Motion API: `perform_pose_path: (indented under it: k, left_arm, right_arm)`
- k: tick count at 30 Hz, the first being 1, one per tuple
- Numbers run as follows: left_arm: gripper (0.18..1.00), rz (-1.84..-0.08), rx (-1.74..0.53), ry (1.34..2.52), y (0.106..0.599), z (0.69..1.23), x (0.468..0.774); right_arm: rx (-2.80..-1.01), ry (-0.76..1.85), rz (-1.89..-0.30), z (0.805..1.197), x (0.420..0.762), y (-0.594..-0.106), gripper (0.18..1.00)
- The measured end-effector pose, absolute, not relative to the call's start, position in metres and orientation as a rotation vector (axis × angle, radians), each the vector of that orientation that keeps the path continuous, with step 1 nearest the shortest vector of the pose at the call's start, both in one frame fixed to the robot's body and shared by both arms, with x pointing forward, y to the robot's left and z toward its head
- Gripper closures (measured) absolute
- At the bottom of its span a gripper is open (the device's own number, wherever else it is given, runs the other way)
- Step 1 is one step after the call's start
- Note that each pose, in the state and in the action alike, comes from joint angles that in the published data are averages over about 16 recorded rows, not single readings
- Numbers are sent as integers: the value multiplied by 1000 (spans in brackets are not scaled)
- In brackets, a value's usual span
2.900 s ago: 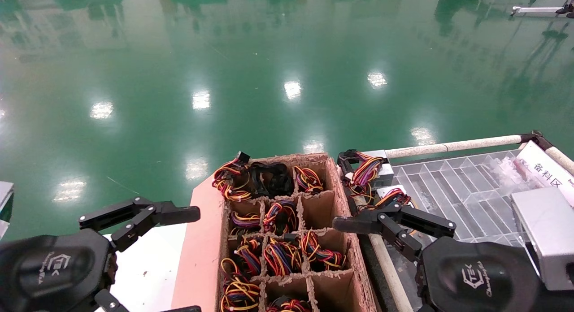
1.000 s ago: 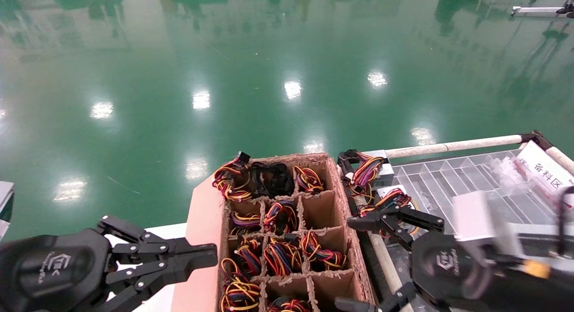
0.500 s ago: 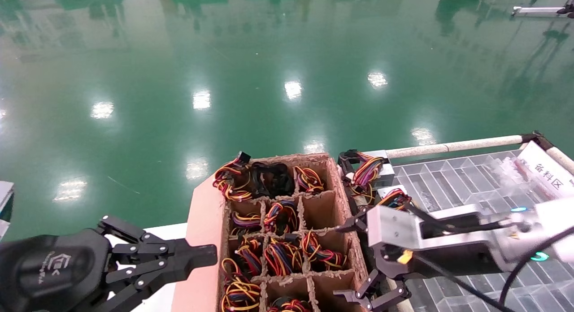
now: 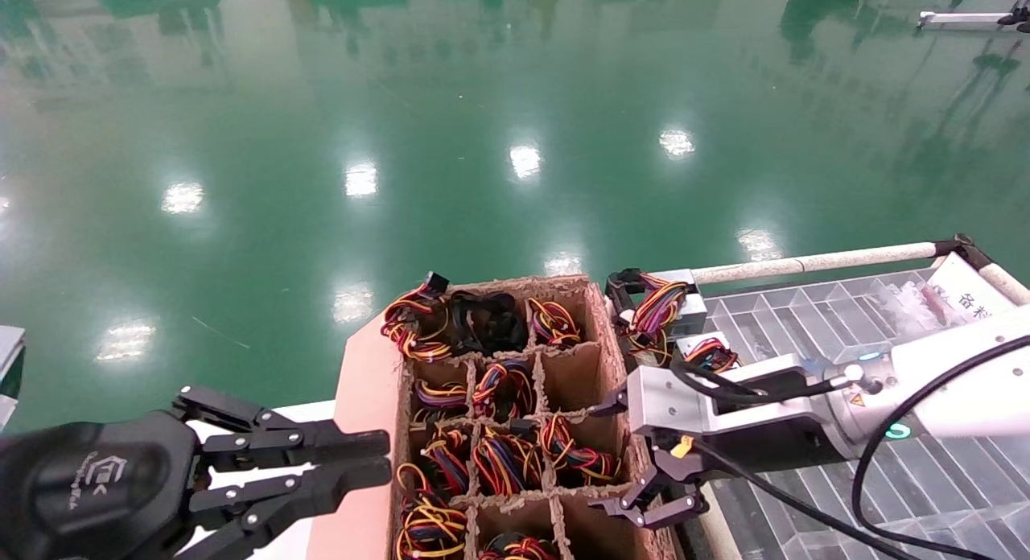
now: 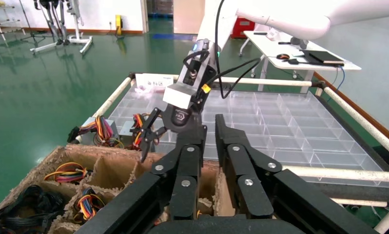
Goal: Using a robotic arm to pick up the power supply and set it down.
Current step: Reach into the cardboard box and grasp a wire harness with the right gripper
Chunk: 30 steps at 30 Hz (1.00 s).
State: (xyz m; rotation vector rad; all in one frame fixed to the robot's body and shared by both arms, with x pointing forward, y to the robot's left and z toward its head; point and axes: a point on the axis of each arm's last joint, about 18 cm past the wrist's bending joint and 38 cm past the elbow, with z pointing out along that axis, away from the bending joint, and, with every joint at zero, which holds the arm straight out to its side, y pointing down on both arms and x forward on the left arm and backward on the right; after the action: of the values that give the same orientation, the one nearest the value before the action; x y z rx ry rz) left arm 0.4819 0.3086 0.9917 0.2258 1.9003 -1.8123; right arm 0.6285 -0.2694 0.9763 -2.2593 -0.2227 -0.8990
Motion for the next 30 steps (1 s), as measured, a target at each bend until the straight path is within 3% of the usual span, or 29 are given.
perform_pose_path:
  k: [12,22,30]
  left_arm:
    - [816,-1812,226,1900,309,992,482]
    - [583,-1812,226,1900,309,992,482]
    - [411,-1812,226,1900,309,992,482]
  right_arm:
    - [-2259,-228,-893,972,642,-262,512]
    - [-2276,-215,-882,967,647,-264,756]
    - [-2273,-205,-875,968,646,-266,884]
